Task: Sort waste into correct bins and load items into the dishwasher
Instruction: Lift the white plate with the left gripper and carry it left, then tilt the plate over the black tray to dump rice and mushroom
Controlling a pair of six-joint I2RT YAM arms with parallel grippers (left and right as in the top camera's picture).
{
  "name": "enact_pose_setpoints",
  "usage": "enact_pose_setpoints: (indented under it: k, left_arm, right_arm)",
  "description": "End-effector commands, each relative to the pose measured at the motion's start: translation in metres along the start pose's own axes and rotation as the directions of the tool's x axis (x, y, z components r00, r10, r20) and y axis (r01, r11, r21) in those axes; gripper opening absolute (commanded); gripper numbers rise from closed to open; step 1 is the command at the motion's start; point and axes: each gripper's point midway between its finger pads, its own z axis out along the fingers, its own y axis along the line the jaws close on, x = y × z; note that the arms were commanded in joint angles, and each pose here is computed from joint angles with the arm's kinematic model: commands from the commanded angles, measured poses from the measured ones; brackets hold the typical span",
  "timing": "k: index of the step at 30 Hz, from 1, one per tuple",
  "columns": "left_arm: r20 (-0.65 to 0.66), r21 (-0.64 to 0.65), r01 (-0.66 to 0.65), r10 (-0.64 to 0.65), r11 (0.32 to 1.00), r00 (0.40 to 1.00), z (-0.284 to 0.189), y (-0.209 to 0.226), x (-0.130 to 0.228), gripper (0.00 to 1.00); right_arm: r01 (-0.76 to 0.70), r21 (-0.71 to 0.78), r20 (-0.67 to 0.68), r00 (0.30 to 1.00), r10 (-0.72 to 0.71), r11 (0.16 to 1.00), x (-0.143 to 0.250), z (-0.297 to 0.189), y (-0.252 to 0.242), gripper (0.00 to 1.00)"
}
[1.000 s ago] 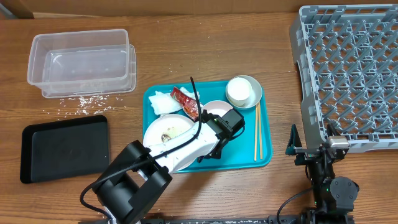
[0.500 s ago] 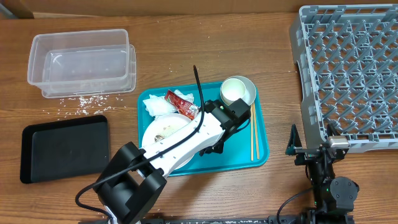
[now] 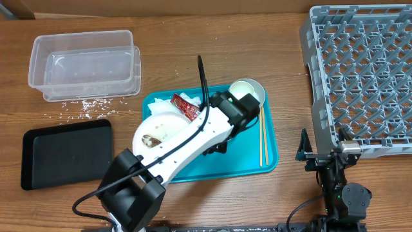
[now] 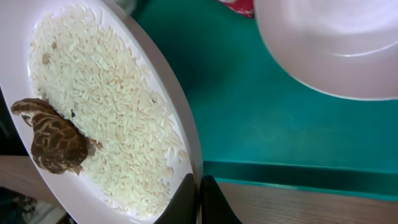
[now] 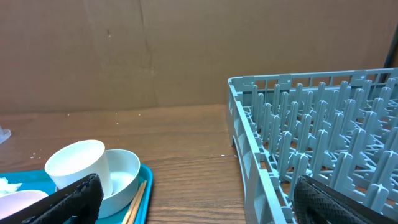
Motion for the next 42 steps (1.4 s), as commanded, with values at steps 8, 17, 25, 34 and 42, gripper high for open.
enact_pose_setpoints:
  k: [8, 17, 25, 34, 42]
  left_arm:
    - [-0.016, -0.021, 0.248, -0.248, 0.969, 0.969, -0.006, 0.076, -0.038, 0.04]
    - [-0.135, 0.053, 0.449, -0.439, 0.892, 0.888, 0.024, 0.147, -0.056, 0.04]
    - [-0.246, 0.212, 0.557, -0.508, 0.803, 0.825, 0.048, 0.184, -0.065, 0.04]
    - [-0.338, 0.418, 0.613, -0.512, 0.67, 0.79, 0.055, 0.207, -0.069, 0.04]
    - [-0.382, 0.593, 0.625, -0.506, 0.507, 0.773, 0.05, 0.224, -0.071, 0.04]
  right_arm:
    - [0.007, 0.012, 0.005, 1.0, -0.007, 1.0, 0.001, 0.0, -0.003, 1.0]
    - [0.007, 0.012, 0.005, 1.0, -0.007, 1.0, 0.001, 0.0, -0.003, 1.0]
    - [0.007, 0.012, 0.006, 1.0, -0.007, 1.0, 0.001, 0.0, -0.003, 1.0]
    - [0.007, 0.012, 0.006, 1.0, -0.007, 1.0, 0.001, 0.0, -0.003, 1.0]
    - [0.007, 0.012, 0.005, 1.0, -0.007, 1.0, 0.001, 0.0, -0.003, 1.0]
